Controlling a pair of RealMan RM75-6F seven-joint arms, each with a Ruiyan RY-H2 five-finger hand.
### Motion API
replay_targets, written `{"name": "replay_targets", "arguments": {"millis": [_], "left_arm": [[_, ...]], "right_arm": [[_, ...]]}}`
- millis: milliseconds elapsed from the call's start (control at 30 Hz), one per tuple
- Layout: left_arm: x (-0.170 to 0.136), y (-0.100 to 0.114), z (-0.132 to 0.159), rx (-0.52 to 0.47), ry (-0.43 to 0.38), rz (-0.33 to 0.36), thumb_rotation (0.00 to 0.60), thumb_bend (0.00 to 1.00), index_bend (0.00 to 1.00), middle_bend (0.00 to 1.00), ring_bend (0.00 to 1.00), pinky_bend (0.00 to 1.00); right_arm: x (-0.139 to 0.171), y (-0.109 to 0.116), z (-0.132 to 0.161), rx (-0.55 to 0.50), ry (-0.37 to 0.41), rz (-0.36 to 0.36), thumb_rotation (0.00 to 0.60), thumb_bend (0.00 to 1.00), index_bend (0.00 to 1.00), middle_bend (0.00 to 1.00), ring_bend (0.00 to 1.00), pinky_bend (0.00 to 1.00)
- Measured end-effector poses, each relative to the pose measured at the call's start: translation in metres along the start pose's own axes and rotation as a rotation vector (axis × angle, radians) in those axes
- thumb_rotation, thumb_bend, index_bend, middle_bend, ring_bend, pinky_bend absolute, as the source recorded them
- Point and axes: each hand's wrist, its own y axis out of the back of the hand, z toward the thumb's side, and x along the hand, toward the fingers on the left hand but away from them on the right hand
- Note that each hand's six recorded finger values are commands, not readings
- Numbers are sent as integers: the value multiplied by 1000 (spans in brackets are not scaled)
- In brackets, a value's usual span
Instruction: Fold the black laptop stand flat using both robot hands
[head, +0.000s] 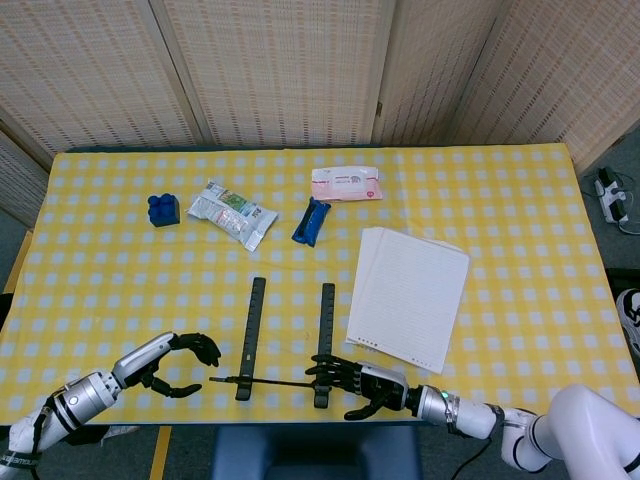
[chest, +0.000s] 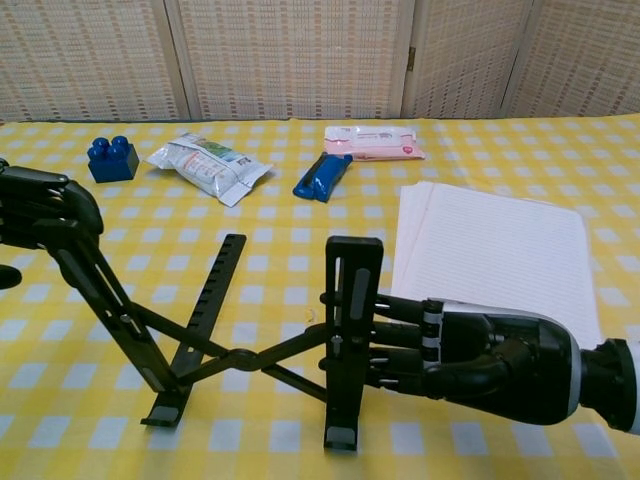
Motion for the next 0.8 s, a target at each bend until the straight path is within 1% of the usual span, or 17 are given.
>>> {"name": "replay_targets", "arguments": {"millis": [67, 167, 367, 467, 567, 800], "left_arm": [[0, 1, 0, 0, 0, 4, 600, 348, 361, 445, 390, 385], [0, 3, -1, 6, 1, 17, 600, 347, 336, 435, 344, 359], [-1, 8, -5, 72, 15, 50, 600, 343, 213, 281, 180, 215], [-4, 9, -8, 116, 25, 70, 600, 344, 194, 224, 120, 177], [-7, 11, -11, 152, 38, 89, 600, 344, 188, 213, 107, 153], [-14, 13, -20, 252, 85, 113, 600, 343, 188, 213, 119, 159]], "right_arm": [[0, 0, 1, 12, 2, 0, 600, 218, 0, 122, 127, 43], [1, 0, 4, 54, 12, 1, 600, 218, 0, 122, 127, 43], [6, -4, 21, 185, 42, 11, 600, 219, 0, 122, 126, 43], [9, -11, 33, 255, 56, 20, 600, 218, 0, 122, 126, 43], [15, -19, 47, 310, 70, 30, 600, 218, 0, 122, 126, 43], [29, -31, 81, 414, 107, 29, 600, 219, 0, 122, 125, 43]]}}
